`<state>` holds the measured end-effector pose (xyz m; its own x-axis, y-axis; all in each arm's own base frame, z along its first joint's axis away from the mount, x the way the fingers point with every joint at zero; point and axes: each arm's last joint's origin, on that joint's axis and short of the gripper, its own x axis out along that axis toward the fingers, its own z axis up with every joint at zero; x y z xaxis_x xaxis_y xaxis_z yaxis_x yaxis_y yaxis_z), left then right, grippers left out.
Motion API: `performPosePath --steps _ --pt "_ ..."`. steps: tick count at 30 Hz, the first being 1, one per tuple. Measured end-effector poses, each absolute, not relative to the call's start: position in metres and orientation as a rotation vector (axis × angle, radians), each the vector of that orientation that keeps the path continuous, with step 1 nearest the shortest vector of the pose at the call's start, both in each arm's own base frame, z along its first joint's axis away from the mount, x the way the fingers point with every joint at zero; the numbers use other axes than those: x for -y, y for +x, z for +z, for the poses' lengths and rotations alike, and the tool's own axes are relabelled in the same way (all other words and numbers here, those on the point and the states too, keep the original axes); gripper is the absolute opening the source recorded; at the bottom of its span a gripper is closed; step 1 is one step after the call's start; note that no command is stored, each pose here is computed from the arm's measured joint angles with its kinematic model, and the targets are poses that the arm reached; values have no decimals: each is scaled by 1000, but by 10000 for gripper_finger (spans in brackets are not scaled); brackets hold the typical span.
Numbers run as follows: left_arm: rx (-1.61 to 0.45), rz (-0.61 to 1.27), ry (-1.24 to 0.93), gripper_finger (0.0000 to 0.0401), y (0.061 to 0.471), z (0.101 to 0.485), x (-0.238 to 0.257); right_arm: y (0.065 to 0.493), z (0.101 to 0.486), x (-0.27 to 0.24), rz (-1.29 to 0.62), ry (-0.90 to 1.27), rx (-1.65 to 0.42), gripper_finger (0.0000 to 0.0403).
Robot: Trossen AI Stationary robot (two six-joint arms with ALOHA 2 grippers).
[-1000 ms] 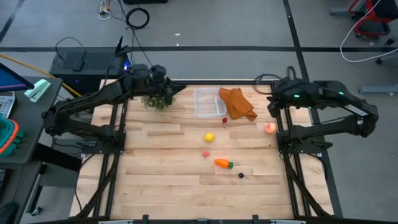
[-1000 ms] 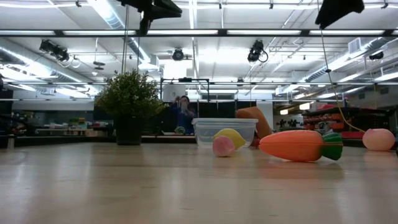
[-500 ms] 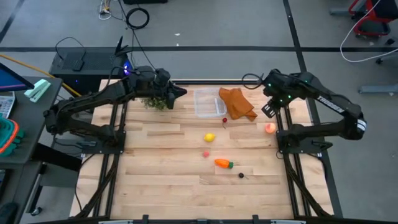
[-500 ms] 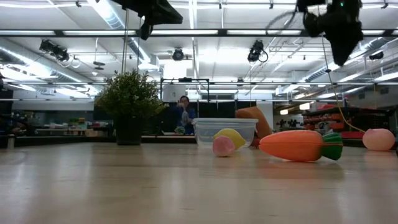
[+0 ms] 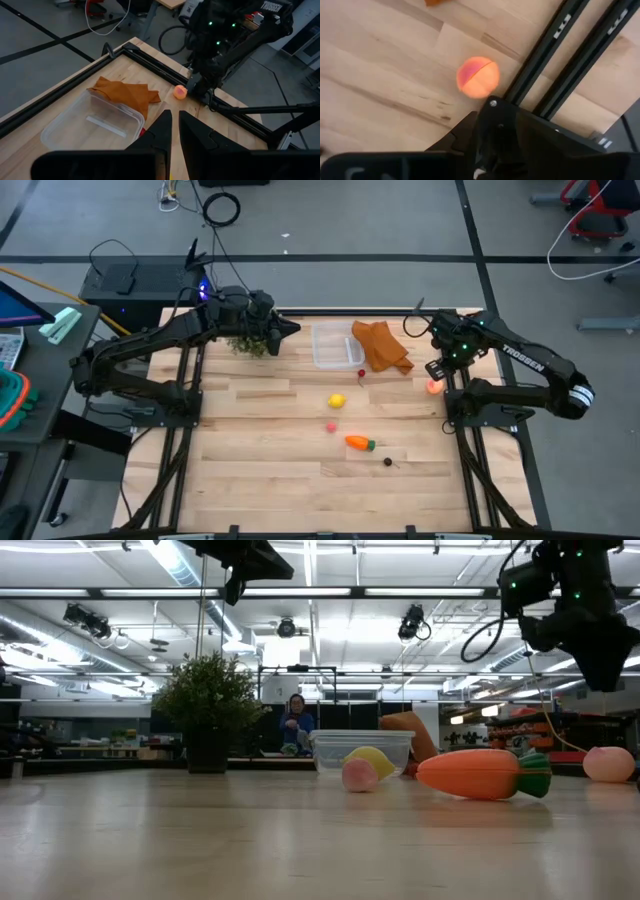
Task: Pick and placing Produce into tupperware
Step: Put the big peach into the transparent bin
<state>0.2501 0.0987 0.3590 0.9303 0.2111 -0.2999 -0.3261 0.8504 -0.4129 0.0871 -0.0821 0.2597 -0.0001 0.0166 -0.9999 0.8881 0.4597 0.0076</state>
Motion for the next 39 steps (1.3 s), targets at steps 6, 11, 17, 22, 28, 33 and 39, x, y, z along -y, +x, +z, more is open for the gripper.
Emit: performPosePath --steps 6,11,17,22,28,33,39 --pt "-249 286 -477 37 250 359 -99 87 248 82 -862 892 -1413 118" --pt "-249 286 -477 40 250 359 -99 88 240 83 -878 917 -1399 163" --pt "-249 286 -477 43 250 359 -99 90 239 83 -923 981 -1358 233" --pt "-249 286 -477 37 250 359 -99 90 239 83 -937 1014 -1344 283" --pt "-249 286 -477 37 250 359 -99 94 239 87 -971 1048 -1275 305" --pt "-251 287 -478 43 250 359 -99 100 234 92 -988 1070 -1288 298" --pt "-275 291 -484 39 249 356 -98 108 225 100 -998 1076 -1348 291"
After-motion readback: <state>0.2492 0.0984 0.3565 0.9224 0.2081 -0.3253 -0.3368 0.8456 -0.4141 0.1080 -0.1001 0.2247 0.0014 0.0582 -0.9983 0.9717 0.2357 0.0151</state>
